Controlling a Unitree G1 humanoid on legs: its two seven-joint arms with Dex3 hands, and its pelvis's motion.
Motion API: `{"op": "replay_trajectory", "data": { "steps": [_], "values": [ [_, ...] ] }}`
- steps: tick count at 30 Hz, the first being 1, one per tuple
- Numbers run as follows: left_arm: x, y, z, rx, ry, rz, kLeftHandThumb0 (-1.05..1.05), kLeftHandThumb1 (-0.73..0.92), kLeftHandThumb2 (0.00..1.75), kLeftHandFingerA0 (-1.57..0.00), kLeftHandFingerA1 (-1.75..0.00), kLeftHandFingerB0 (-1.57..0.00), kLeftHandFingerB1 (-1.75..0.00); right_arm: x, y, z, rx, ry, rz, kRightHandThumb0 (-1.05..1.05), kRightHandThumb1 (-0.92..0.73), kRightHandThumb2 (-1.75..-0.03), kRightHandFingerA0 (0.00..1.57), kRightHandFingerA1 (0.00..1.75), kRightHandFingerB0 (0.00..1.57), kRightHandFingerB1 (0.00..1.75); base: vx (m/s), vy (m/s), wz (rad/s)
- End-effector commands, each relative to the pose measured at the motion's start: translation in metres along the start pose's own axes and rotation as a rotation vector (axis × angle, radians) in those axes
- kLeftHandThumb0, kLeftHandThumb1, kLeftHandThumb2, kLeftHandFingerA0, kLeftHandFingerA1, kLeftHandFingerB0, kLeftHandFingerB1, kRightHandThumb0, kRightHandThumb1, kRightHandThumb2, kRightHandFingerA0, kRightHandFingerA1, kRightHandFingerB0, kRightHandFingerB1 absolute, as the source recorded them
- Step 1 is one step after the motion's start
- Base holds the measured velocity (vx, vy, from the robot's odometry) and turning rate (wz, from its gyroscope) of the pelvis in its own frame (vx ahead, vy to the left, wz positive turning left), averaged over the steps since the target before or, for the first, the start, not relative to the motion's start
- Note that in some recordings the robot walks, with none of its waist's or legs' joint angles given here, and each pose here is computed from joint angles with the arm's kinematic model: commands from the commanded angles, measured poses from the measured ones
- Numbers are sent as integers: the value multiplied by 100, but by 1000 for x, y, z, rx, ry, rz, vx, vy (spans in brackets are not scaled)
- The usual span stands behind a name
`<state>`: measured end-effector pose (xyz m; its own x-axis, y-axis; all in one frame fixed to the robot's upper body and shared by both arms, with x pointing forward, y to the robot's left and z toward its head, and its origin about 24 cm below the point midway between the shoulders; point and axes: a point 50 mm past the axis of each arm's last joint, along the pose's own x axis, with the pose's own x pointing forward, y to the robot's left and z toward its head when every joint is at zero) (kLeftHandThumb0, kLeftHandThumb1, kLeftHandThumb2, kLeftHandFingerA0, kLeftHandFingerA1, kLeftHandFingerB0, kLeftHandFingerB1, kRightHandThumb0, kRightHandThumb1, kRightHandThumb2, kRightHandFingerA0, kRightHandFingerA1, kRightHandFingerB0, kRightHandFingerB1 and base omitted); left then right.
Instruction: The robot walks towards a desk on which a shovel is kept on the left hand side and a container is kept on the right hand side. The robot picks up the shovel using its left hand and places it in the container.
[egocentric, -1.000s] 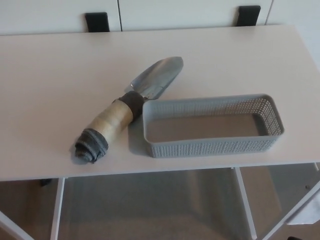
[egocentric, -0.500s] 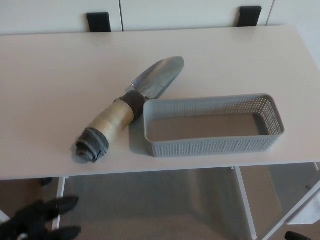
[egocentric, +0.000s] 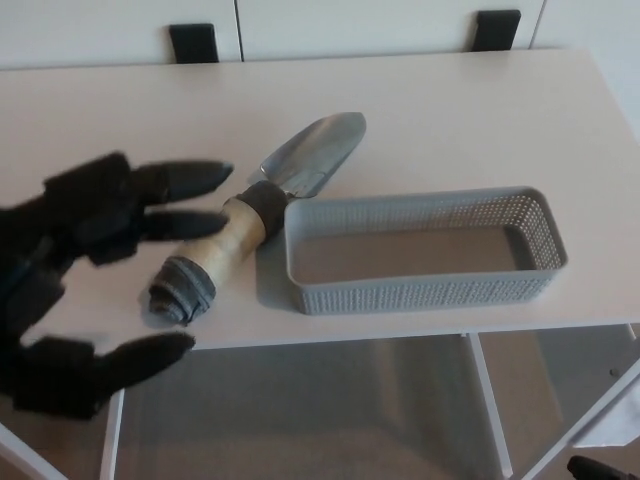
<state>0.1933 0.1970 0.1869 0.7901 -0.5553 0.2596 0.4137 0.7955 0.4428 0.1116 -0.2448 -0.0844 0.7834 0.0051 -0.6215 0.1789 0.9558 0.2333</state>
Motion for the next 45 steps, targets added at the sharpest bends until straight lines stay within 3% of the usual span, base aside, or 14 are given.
{"op": "replay_trajectory", "data": {
  "steps": [1, 4, 6, 7, 11, 12, 13, 17, 18, 19, 25, 27, 29, 45],
  "values": [
    [71, 23, 12, 749, -42, 200, -65, 48, 77, -27, -44, -18, -39, 2, -2, 9, -55, -27, -20, -12, -42, -55, 70, 65, 51, 54, 0, 0, 0],
    [80, 25, -10, 823, 103, 184, -63, 47, 74, -19, -41, -15, -36, 2, -2, 11, -72, -35, 0, -11, -44, -54, 68, 65, 50, 55, 0, 0, 0],
    [87, 24, -25, 848, 199, 179, -58, 55, 57, -19, -32, -17, -27, 3, -1, 13, -71, -34, -3, -13, -42, -55, 68, 64, 50, 54, 0, 0, 0],
    [89, 24, -31, 864, 234, 174, -32, 32, 89, -1, -49, 0, -46, 3, -1, 13, -64, -35, -9, -12, -42, -55, 69, 64, 50, 54, 0, 0, 0],
    [95, 19, -50, 888, 333, 154, -33, 29, 88, -2, -50, 0, -47, 3, 1, 13, -64, -33, -5, -9, -44, -54, 69, 64, 50, 53, 0, 0, 0],
    [95, 17, -55, 899, 351, 149, -65, 42, 77, -3, -39, -13, -39, 2, 1, 13, -72, -33, -3, -10, -44, -55, 69, 64, 50, 53, 0, 0, 0],
    [95, 15, -60, 909, 364, 149, -67, 44, 73, -7, -39, -10, -31, 2, 1, 14, -82, -36, 0, -11, -44, -55, 70, 64, 50, 53, 0, 0, 0],
    [96, 9, -77, 955, 406, 151, -61, 40, 72, -6, -30, -11, -31, 2, 0, 14, -103, -31, -8, -12, -43, -51, 72, 61, 54, 52, 0, 0, 0],
    [95, 8, -81, 960, 419, 149, -55, 48, 54, -7, -29, -13, -26, 2, 0, 14, -103, -31, -7, -11, -43, -51, 73, 61, 54, 52, 0, 0, 0],
    [94, 6, -85, 966, 437, 146, -58, 39, 71, -6, -25, -11, -30, 2, 1, 14, -103, -30, -8, -11, -43, -51, 74, 61, 55, 52, 0, 0, 0],
    [91, -1, -103, 1025, 495, 131, -54, 37, 70, -5, -21, -9, -30, 2, 0, 14, -112, -27, -4, -14, -41, -55, 75, 64, 53, 53, 0, 0, 0],
    [90, -2, -107, 1036, 503, 123, -51, 45, 54, -1, -28, -11, -26, 2, 0, 14, -115, -24, -3, -11, -41, -51, 75, 61, 55, 51, 0, 0, 0],
    [87, -3, -111, 1054, 514, 106, -56, 38, 72, -5, -22, -8, -29, 1, 1, 13, -112, -24, -3, -12, -42, -54, 75, 63, 53, 52, 0, 0, 0],
    [84, 3, -132, 1144, 641, 78, -56, 39, 72, -5, -23, -8, -29, 1, 1, 14, -152, -31, 31, -10, -44, -51, 72, 60, 54, 51, 0, 0, 0]
  ]
}}
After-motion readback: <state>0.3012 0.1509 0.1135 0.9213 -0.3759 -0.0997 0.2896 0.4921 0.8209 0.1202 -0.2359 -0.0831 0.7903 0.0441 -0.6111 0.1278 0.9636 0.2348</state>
